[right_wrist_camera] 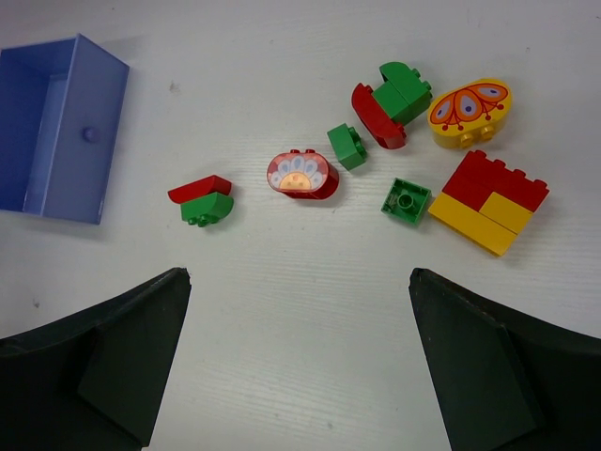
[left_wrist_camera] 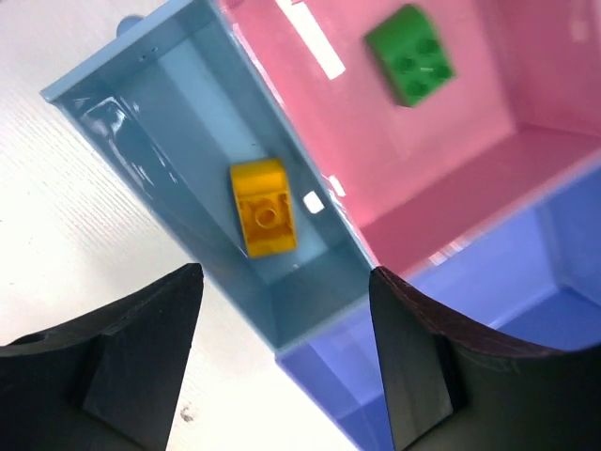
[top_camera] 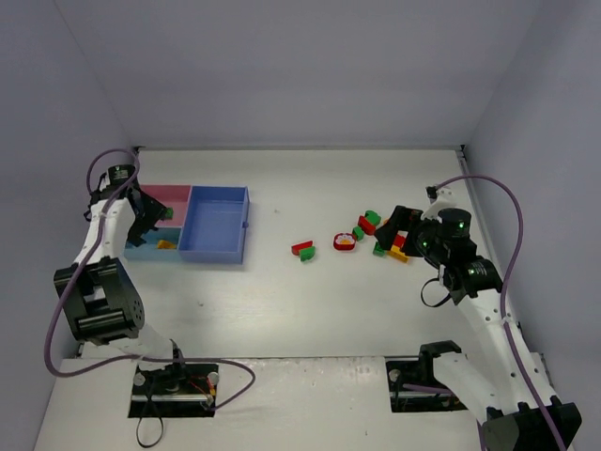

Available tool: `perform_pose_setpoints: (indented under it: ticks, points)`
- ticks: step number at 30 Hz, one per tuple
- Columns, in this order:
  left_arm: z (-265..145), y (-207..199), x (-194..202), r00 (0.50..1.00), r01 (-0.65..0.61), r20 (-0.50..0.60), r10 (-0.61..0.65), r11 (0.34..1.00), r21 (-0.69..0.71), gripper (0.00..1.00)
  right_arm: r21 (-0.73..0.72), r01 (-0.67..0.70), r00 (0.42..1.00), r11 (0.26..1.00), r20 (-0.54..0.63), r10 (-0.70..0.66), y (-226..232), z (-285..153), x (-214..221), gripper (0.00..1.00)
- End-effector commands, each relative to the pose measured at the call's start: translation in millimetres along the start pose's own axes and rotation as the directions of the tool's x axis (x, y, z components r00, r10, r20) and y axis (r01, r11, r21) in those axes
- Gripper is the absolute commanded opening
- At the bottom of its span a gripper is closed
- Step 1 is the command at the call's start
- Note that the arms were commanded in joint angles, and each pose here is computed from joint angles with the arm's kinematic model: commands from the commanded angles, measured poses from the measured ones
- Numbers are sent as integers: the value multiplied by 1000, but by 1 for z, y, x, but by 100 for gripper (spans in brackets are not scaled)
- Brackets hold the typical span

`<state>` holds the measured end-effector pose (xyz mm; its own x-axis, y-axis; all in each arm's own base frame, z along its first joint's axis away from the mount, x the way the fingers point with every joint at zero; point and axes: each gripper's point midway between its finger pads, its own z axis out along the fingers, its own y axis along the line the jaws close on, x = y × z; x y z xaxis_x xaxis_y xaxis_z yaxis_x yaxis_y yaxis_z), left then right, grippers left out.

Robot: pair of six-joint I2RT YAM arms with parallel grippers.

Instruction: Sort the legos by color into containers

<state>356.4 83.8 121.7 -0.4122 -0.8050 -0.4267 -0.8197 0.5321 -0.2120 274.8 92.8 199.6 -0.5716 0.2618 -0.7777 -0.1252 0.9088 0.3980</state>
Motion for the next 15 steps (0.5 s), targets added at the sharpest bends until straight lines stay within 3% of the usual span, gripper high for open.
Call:
perform_pose_setpoints:
  ticks: [1, 3, 6, 7, 10, 11, 13, 14, 15]
  points:
    - [-64, -38, -9, 991, -85, 121, 64, 980, 182, 66, -17, 28, 998, 999, 61, -27, 8, -4, -20, 100]
    - [-81, -58, 5, 967, -230, 165, 196, 947, 225, 66, -18, 28, 998, 999, 59, -27, 8, -3, -21, 100]
    - [-114, -113, 57, 847, -529, 254, 466, 779, 336, 66, -20, 31, 998, 999, 57, -29, 8, -3, -20, 100]
    - [-128, -137, 88, 759, -651, 310, 572, 661, 374, 66, -24, 30, 998, 999, 57, -29, 9, -4, -20, 100]
    - [-139, -170, 141, 602, -788, 377, 704, 445, 426, 66, -26, 35, 997, 999, 63, -34, 10, -4, -22, 100]
    - [-152, -183, 170, 528, -826, 417, 740, 334, 454, 66, -31, 40, 997, 999, 62, -38, 11, -5, -22, 100]
    - [-151, -197, 210, 367, -874, 463, 807, 127, 470, 66, -35, 45, 997, 998, 68, -43, 12, -6, -24, 100]
    - [-165, -207, 232, 268, -885, 523, 809, -7, 465, 66, -36, 48, 997, 998, 69, -45, 13, -7, -24, 100]
    - [-170, -211, 249, 221, -872, 539, 813, -83, 482, 66, -37, 50, 996, 998, 70, -47, 13, -8, -25, 100]
